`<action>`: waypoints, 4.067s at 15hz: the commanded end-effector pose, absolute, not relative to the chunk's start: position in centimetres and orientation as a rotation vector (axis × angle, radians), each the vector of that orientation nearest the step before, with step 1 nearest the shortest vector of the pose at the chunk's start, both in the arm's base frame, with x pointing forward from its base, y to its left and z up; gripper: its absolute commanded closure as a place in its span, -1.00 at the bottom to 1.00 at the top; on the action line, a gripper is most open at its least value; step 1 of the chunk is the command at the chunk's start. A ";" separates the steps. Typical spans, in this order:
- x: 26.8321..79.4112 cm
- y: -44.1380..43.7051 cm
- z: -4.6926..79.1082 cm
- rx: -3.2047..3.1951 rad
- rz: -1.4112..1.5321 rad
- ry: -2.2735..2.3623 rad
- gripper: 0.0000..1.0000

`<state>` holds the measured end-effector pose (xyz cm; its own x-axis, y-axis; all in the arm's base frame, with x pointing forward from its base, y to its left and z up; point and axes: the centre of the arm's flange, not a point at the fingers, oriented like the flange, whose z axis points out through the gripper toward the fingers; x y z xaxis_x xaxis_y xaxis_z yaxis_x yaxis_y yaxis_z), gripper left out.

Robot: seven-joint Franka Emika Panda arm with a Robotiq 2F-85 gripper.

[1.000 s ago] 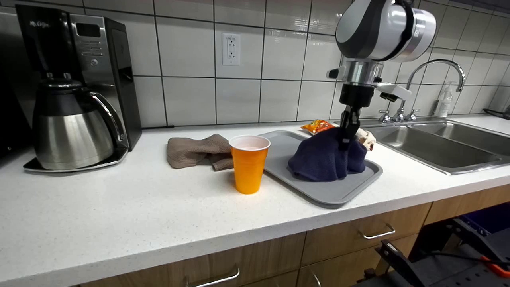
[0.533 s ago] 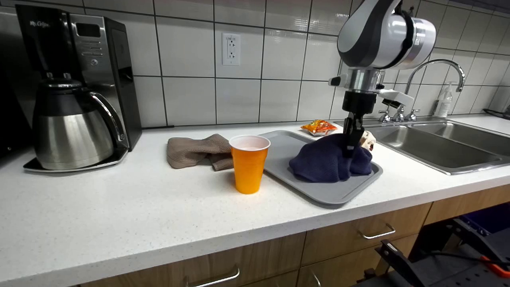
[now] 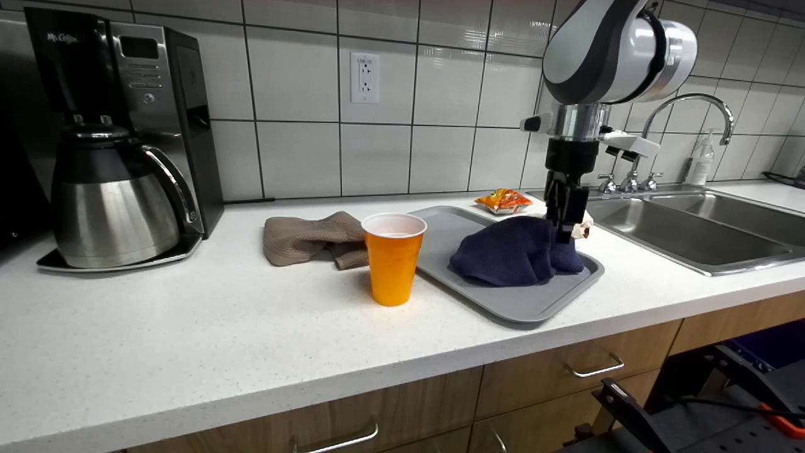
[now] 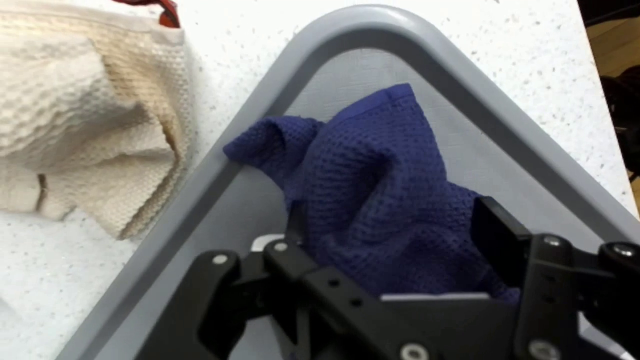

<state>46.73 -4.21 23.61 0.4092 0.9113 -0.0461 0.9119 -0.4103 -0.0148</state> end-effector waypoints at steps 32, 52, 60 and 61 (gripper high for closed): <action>53.0 -14.7 29.7 3.109 0.032 0.489 -1.00; 54.1 -14.6 29.5 3.071 0.107 0.315 -1.00; 56.4 -16.7 28.1 3.058 0.101 0.106 -1.00; 56.7 -17.0 27.8 3.059 0.102 0.087 -1.00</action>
<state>54.89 -15.79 28.39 0.9922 0.1093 0.0596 0.1056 -0.9925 0.0617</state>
